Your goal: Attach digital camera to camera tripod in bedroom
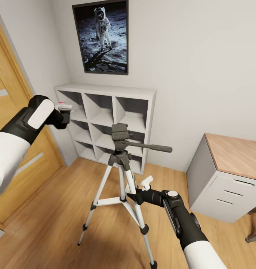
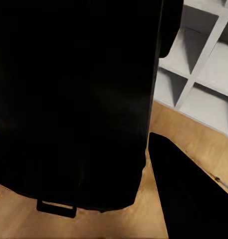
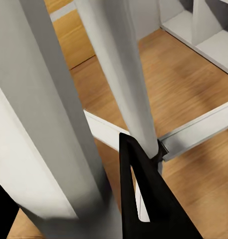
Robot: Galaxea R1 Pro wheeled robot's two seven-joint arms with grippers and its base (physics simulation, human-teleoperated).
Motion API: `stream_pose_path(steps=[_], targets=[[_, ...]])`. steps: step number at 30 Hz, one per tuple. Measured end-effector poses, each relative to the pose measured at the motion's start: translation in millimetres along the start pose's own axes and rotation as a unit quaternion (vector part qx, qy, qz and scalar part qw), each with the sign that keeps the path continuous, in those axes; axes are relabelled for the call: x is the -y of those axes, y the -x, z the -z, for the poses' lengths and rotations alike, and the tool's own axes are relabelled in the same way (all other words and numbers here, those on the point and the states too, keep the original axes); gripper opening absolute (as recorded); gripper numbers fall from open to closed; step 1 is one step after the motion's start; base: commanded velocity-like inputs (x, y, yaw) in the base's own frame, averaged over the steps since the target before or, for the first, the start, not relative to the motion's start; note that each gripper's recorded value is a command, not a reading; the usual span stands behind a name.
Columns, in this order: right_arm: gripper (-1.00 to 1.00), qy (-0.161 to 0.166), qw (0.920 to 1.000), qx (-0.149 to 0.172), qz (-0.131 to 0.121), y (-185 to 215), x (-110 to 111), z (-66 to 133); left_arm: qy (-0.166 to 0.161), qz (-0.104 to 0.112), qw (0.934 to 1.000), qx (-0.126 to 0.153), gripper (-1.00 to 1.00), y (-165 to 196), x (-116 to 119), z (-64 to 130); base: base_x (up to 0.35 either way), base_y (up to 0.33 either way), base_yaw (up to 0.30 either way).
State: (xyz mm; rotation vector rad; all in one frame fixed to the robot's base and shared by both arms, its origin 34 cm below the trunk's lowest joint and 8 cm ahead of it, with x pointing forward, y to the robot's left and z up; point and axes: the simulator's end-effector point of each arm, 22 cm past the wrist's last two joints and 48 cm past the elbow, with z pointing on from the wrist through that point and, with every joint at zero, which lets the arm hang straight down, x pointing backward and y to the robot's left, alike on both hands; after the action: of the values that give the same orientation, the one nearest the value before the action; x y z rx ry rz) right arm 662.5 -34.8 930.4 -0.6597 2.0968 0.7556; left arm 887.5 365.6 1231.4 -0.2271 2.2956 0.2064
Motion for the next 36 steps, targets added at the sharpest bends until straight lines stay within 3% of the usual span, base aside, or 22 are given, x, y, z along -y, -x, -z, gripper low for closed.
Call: stream_pose_path(steps=[3, 4, 6, 9, 11, 13, 14, 15, 16, 24, 25, 26, 28, 29, 30, 31, 32, 33, 36], targets=[[-1.0, 0.0, 1.0, 0.001, -0.001, -0.1, -0.1, -0.1, 0.001, 0.005, 0.9996, 0.027, -1.0, 30.0, 5.1, 20.9, 0.0, 0.0, 0.0], [-1.0, -0.001, 1.0, 0.001, 0.0, 0.5, 0.4, 0.0, -0.005, 0.006, 0.9991, 0.042, -1.0, 46.3, 14.5, 33.1, 0.0, 0.0, 0.0], [-1.0, -0.002, 1.0, 0.002, -0.002, -0.1, 0.1, -0.1, -0.042, 0.004, 0.9959, 0.08, -1.0, 80.7, 58.0, 69.0, 0.0, 0.0, 0.0], [-1.0, -0.002, 1.0, 0.002, -0.003, 0.6, 0.7, -0.1, -0.053, -0.01, 0.9928, 0.107, -1.0, 95.8, 81.5, 89.1, 0.0, 0.0, 0.0], [-1.0, -0.001, 1.0, 0.001, -0.001, 0.2, 0.5, -0.1, -0.074, -0.018, 0.9863, 0.146, -1.0, 114.1, 103.2, 118.6, 0.0, 0.0, 0.0], [-1.0, -0.002, 1.0, 0.002, -0.002, 0.6, 0.8, -0.2, -0.081, -0.022, 0.9825, 0.166, -1.0, 122.3, 109.6, 133.6, 0.0, 0.0, 0.0], [-1.0, -0.001, 1.0, 0.001, -0.001, -0.2, 0.2, -0.2, -0.093, -0.025, 0.9777, 0.187, -1.0, 130.1, 117.2, 149.6, 0.0, 0.0, 0.0], [-1.0, -0.002, 1.0, 0.002, -0.001, 0.7, 0.9, -0.1, -0.11, -0.032, 0.9684, 0.222, -1.0, 141.4, 128.1, 176.8, 0.0, 0.0, 0.0], [-1.0, -0.003, 1.0, 0.003, -0.003, 0.2, 0.6, -0.3, -0.116, -0.035, 0.9647, 0.234, -1.0, 144.6, 131.5, 187.7, 0.0, 0.0, 0.0], [-1.0, -0.002, 1.0, 0.001, -0.001, 0.2, 0.5, -0.4, -0.126, -0.046, 0.9572, 0.257, -1.0, 148.3, 142.6, 207.4, 0.0, 0.0, 0.0], [-1.0, -0.002, 1.0, 0.001, -0.001, 0.1, 0.4, -0.4, -0.133, -0.053, 0.9557, 0.257, -1.0, 145.8, 151.3, 210.0, 0.0, 0.0, 0.0], [-1.0, -0.002, 1.0, 0.001, -0.002, 0.3, 0.6, -0.3, -0.166, -0.073, 0.9512, 0.25, -1.0, 135.7, 176.4, 212.4, 0.0, 0.0, 0.0], [-1.0, -0.002, 1.0, 0.001, -0.001, 0.1, 0.5, -0.3, -0.187, -0.088, 0.9469, 0.246, -1.0, 130.7, 187.9, 213.9, 0.0, 0.0, 0.0], [-1.0, -0.002, 1.0, 0.001, -0.001, 0.4, 0.8, -0.2, -0.244, -0.102, 0.9354, 0.235, -1.0, 120.8, 209.5, 219.3, 0.0, 0.0, 0.0], [-1.0, -0.002, 1.0, 0.001, -0.001, 0.1, 0.5, -0.3, -0.262, -0.113, 0.93, 0.232, -1.0, 116.8, 215.4, 220.8, 0.0, 0.0, 0.0], [-1.0, -0.002, 1.0, 0.001, -0.001, 0.5, 0.9, -0.2, -0.309, -0.132, 0.9157, 0.22, -1.0, 105.3, 229.6, 225.5, 0.0, 0.0, 0.0], [-1.0, -0.002, 1.0, 0.001, -0.001, 0.4, 0.9, 0.0, -0.356, -0.163, 0.8966, 0.206, -1.0, 89.2, 237.7, 227.8, 0.0, 0.0, 0.0], [-1.0, -0.001, 1.0, 0.001, -0.001, 0.0, 0.7, 0.1, -0.363, -0.182, 0.8908, 0.204, -1.0, 84.5, 230.2, 224.4, 0.0, 0.0, 0.0], [-1.0, -0.001, 1.0, 0.001, -0.001, 0.1, 1.0, 0.3, -0.351, -0.211, 0.8871, 0.213, -1.0, 84.2, 204.5, 217.5, 0.0, 0.0, 0.0]])
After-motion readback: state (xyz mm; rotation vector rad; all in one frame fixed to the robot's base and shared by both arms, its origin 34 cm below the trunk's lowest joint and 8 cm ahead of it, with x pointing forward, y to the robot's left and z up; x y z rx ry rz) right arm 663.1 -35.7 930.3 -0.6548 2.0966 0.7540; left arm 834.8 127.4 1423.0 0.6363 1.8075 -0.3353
